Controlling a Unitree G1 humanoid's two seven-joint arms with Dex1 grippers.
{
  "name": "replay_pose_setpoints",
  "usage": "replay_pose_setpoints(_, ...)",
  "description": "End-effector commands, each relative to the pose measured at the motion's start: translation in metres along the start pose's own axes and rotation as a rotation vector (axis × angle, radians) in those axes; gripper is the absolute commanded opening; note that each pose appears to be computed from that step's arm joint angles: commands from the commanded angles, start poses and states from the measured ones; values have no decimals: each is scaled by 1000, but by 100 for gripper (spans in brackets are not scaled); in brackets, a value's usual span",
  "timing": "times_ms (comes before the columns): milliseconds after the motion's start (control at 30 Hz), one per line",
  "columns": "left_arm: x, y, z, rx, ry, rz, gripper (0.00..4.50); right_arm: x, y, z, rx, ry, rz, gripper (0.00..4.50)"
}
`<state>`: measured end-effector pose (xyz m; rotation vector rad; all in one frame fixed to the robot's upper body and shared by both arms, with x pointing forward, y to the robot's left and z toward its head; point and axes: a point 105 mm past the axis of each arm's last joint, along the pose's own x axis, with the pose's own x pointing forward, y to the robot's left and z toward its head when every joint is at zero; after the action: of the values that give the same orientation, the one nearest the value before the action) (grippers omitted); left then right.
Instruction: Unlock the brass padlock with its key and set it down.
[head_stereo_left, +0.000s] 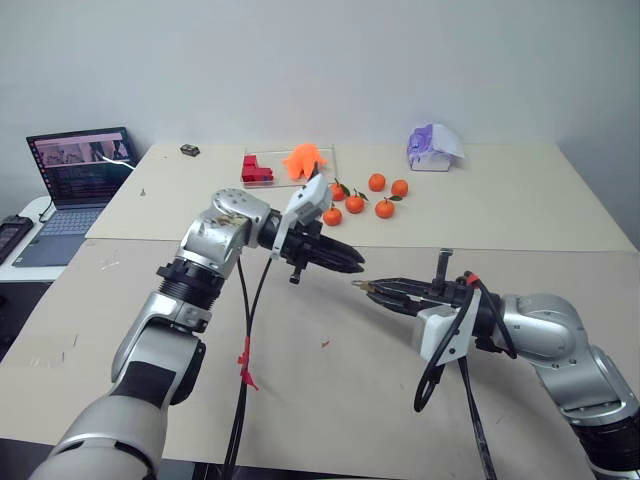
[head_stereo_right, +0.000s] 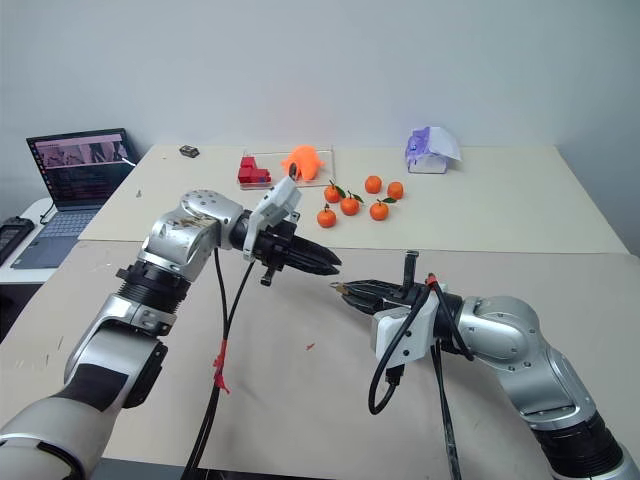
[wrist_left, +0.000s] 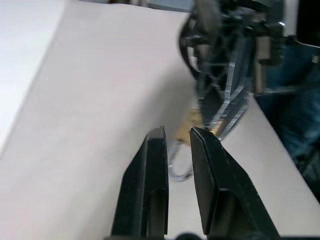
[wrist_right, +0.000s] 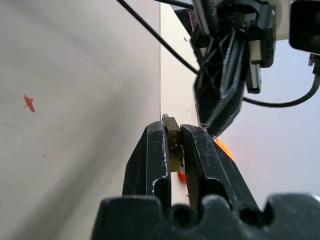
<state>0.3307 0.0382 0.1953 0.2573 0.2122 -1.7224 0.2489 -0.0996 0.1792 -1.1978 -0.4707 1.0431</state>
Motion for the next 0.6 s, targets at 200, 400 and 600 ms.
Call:
replay_pose_setpoints(200, -17, 0, 14, 9, -27, 31, 296, -1, -10, 9, -43, -41, -39, 2)
replay_pose_setpoints(400, -26, 1, 2, -2, -24, 80, 443, -5, -14, 5, -45, -18, -51, 2)
replay_pose_setpoints(600, -32, 6, -8, -50, -52, 144, 443, -9, -25, 3, -40, -7, -77, 2)
